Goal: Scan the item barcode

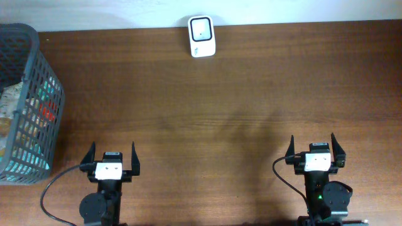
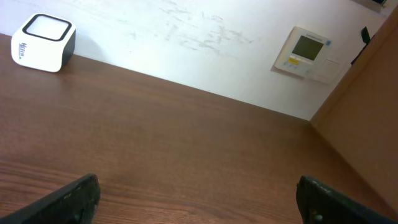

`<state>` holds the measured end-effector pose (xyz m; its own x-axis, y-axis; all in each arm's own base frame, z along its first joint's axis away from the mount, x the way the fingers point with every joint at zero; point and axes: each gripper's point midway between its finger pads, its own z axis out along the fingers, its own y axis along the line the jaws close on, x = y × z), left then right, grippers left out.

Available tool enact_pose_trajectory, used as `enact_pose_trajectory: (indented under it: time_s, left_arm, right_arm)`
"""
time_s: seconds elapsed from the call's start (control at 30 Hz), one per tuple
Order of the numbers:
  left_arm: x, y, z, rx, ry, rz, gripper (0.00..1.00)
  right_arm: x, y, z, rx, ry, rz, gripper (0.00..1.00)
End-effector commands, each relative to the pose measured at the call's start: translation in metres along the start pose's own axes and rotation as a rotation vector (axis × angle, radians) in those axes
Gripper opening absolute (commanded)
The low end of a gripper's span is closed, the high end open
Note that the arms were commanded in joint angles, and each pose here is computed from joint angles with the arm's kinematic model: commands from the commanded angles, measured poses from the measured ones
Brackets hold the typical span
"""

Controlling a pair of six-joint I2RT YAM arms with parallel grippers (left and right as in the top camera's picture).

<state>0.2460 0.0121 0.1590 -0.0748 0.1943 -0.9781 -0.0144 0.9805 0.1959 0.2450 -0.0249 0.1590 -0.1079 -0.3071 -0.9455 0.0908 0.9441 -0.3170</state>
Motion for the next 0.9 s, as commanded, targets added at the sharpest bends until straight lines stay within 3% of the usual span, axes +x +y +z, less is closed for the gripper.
enact_pose_trajectory:
  time_s: [0.0,0.53,0.7,0.87]
  left_arm:
    - [0.002,0.0,0.0,-0.002,0.005,0.017,0.99]
    - [-0.009,0.002,0.0,-0.013,-0.038,0.019,0.99]
    - [-0.053,-0.01,-0.007,0.07,-0.217,0.04,0.99]
    - [-0.094,-0.004,-0.013,0.082,-0.222,0.042,0.99]
  right_arm:
    - [0.005,-0.003,0.0,0.02,0.013,-0.003,0.99]
    - [0.005,-0.003,0.0,0.02,0.013,-0.003,0.99]
    - [0.005,-0.003,0.0,0.02,0.013,-0.003,0.99]
    - [0.005,-0.003,0.0,0.02,0.013,-0.003,0.99]
